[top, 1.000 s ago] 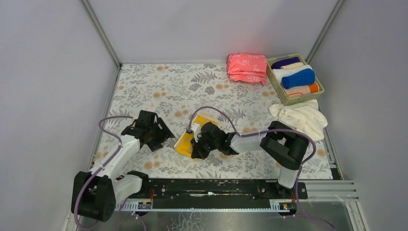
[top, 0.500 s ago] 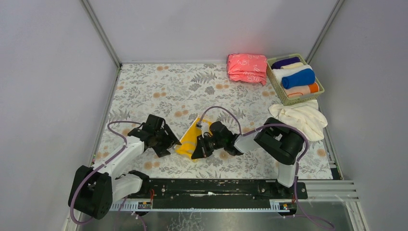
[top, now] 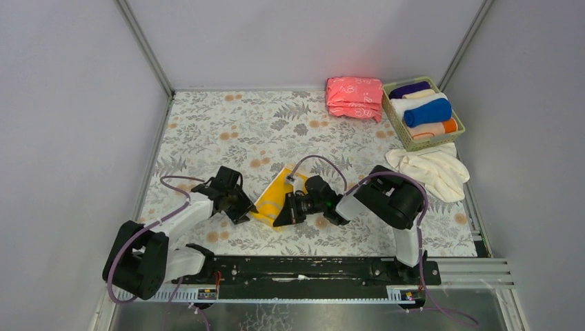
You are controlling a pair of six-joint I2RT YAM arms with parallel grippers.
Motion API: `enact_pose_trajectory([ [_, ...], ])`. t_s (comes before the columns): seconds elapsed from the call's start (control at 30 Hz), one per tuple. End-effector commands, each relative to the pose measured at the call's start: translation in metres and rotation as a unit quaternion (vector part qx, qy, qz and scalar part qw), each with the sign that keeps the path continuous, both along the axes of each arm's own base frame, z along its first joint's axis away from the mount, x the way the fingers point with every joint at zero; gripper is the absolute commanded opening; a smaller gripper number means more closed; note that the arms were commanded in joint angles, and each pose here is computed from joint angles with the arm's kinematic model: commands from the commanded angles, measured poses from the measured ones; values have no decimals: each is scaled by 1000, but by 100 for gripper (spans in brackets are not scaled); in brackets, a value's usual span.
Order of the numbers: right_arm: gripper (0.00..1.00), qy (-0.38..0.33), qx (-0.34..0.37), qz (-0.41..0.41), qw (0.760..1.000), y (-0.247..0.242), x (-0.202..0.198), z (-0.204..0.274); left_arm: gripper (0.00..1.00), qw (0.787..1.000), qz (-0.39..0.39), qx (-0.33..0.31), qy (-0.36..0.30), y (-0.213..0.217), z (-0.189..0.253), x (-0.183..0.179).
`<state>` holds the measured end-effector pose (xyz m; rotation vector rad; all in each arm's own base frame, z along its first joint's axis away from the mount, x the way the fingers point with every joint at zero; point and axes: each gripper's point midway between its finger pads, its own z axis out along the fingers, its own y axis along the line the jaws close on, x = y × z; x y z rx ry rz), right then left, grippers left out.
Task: Roll the towels
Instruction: Roll the towel at the center of the board.
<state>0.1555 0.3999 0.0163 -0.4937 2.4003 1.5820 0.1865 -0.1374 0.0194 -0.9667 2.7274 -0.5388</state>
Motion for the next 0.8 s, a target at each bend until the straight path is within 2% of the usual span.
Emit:
enact_pose_trajectory([
  [0.0,1,-10,17,0,1000,1,3,8,37,999,9,5,-37,-6,3,26],
  [0.07,4,-26,6,2,1000,-1,5,8,29,999,7,7,-33,-7,1,27],
  [0.2,18,-58,-22,8,998,-4,9,10,9,999,6,11,-29,-7,-1,28],
  [0.27,28,-72,-40,18,996,-5,9,10,6,999,8,10,-29,-7,-1,28],
  [0.43,37,-133,-115,51,983,-7,0,4,0,1000,11,0,-24,-11,0,27],
  [0.53,41,-183,-182,72,963,-10,-6,-5,0,1000,12,-6,-21,-13,1,27],
  [0.77,57,-289,-338,88,891,-28,-5,-31,0,999,18,-15,-24,-15,7,28],
])
